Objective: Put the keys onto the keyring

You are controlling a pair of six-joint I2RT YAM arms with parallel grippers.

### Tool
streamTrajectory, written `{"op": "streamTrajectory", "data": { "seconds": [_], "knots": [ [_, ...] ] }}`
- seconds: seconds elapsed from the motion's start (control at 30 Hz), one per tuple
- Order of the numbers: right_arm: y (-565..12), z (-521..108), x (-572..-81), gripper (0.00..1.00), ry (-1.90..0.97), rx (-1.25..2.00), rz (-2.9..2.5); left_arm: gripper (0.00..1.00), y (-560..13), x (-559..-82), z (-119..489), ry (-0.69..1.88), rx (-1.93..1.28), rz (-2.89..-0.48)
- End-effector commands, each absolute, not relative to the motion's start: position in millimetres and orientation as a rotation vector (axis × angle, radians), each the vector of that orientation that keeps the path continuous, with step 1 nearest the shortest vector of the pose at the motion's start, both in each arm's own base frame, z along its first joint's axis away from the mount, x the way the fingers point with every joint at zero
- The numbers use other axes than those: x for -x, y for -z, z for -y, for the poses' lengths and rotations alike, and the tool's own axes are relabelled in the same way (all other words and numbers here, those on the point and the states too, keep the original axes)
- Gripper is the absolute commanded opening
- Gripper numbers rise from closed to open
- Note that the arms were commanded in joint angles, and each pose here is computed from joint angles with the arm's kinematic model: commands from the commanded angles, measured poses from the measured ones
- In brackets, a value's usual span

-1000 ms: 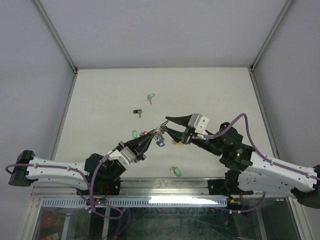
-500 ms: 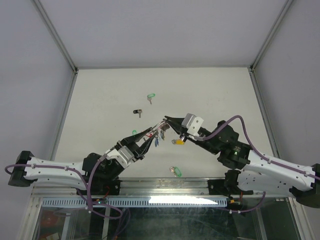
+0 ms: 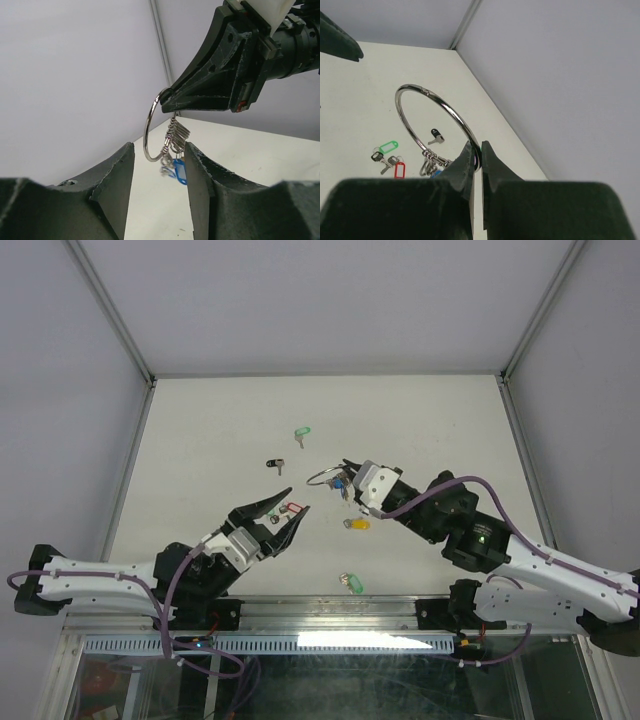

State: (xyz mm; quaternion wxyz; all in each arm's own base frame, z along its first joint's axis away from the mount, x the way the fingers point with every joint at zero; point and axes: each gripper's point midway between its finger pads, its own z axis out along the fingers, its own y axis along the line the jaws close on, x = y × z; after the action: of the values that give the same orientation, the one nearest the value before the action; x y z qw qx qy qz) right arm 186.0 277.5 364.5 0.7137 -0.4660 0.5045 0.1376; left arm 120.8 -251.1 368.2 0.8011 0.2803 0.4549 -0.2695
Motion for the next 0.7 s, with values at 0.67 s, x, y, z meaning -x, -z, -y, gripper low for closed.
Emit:
{"op": "streamTrajectory", "data": {
  "seconds": [0.67],
  "knots": [
    [-389,-286,-149,0.0,-0.522,1.104,-1.029,0.39,-382,-130,270,0.514,-0.572,-0.991]
  ]
}}
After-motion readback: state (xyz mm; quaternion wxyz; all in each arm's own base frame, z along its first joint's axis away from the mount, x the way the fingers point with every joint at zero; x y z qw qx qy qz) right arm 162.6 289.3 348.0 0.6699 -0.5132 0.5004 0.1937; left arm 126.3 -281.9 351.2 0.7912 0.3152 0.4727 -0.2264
